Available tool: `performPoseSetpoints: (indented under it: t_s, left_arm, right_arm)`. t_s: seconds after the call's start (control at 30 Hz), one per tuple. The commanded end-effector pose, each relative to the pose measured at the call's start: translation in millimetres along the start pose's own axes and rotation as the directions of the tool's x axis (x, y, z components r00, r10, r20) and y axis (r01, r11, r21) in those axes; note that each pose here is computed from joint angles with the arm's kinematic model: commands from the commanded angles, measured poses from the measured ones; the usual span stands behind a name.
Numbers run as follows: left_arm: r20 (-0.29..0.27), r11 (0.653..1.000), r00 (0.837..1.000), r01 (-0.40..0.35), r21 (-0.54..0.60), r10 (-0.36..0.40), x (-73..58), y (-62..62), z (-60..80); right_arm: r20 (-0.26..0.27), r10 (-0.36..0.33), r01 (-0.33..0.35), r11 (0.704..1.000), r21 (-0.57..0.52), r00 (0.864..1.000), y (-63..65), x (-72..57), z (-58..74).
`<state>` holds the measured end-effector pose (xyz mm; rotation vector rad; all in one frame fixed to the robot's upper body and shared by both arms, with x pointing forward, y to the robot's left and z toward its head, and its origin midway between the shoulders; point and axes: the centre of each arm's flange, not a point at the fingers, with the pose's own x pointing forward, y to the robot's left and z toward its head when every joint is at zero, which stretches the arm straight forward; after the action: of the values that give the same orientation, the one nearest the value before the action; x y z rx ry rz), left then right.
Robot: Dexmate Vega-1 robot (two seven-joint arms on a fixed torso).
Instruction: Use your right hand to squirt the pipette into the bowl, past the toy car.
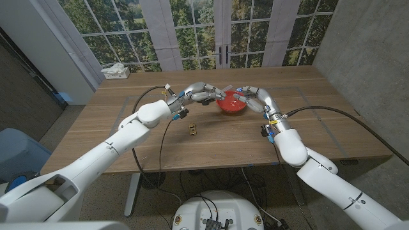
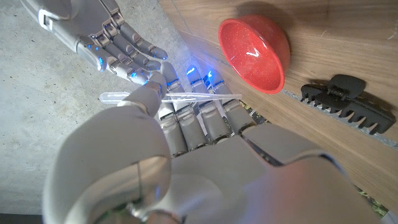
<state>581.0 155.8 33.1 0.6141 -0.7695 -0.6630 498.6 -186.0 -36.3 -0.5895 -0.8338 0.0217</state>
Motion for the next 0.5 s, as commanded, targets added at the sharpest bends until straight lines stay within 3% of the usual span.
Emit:
performPoseSetpoints:
  t_s: [0.03,0.23,0.5]
  left_arm:
    - [0.013,1.0,1.0,0.007,-0.02,-0.006,4.7,-6.0,0.5]
    - [0.024,0.999,1.0,0.006,-0.039,-0.005,6.3,-8.9,0.7]
    - [0.03,0.998,0.999,0.014,-0.059,-0.012,9.3,-13.0,0.2]
  right_arm:
    - [0.062,-0.035,0.024,0.984,0.177,0.997,9.0,2.8,1.3]
    - [0.082,-0.018,0.0,0.977,0.214,0.996,13.7,3.4,2.1]
    - [0.115,-0.053,0.026,0.973,0.229,0.992,16.8,1.1,8.5]
